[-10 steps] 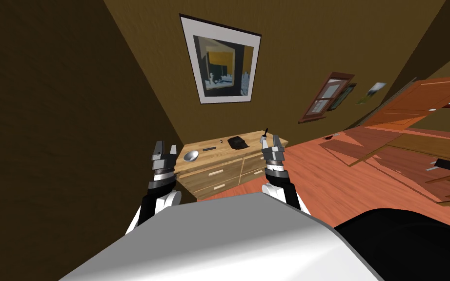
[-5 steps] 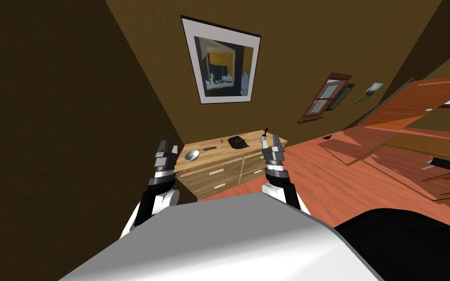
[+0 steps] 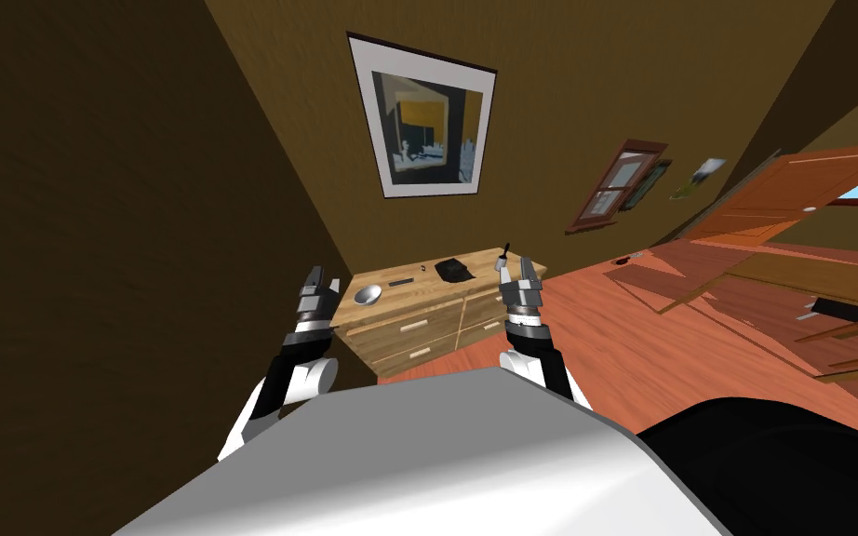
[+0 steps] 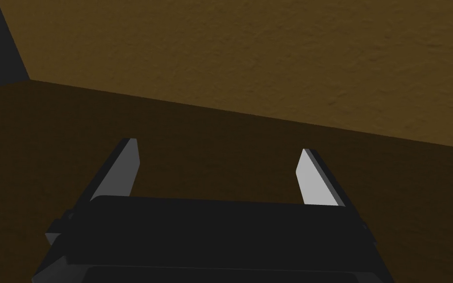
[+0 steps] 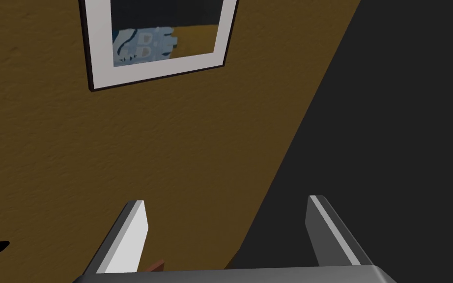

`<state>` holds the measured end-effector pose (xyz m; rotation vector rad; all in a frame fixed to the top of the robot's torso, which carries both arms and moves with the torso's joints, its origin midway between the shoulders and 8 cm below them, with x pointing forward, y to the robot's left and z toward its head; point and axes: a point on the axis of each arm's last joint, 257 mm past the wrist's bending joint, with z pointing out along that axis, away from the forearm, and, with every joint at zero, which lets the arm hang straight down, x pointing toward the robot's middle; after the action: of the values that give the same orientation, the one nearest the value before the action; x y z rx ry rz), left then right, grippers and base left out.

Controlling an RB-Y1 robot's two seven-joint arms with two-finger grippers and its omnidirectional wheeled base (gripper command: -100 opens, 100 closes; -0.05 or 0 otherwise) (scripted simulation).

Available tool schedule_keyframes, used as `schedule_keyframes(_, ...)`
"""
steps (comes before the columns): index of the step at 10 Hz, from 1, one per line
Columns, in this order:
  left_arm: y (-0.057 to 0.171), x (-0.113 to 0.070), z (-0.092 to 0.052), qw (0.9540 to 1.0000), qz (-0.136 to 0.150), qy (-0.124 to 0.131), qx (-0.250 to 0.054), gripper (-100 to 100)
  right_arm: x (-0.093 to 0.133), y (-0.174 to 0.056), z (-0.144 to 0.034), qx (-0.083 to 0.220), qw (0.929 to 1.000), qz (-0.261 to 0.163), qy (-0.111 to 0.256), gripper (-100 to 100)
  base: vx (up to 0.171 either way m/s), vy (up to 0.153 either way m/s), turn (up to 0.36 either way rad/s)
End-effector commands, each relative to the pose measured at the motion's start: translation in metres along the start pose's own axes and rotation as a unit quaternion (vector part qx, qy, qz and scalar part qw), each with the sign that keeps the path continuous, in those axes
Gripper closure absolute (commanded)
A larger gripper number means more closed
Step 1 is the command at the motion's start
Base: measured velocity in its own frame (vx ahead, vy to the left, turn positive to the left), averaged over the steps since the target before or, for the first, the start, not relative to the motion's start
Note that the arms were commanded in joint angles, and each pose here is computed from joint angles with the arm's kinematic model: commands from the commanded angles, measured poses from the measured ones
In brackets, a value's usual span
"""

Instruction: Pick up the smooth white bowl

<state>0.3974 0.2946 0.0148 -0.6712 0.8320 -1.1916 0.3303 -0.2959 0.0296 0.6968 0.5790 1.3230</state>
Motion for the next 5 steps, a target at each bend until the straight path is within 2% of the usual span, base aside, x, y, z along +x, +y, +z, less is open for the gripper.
schedule_keyframes(1,0.010,-0.001,0.001,0.9998,0.001,0.002,-0.022,-100,0.000,0.000,0.000,0.000,1.0000,0.000,0.000,0,-0.034,0.024,-0.010)
schedule_keyframes(5,0.026,-0.009,0.007,0.9985,0.004,0.001,-0.055,-100,0.000,0.000,0.000,0.000,1.0000,0.000,0.000,0,-0.020,0.016,-0.010)
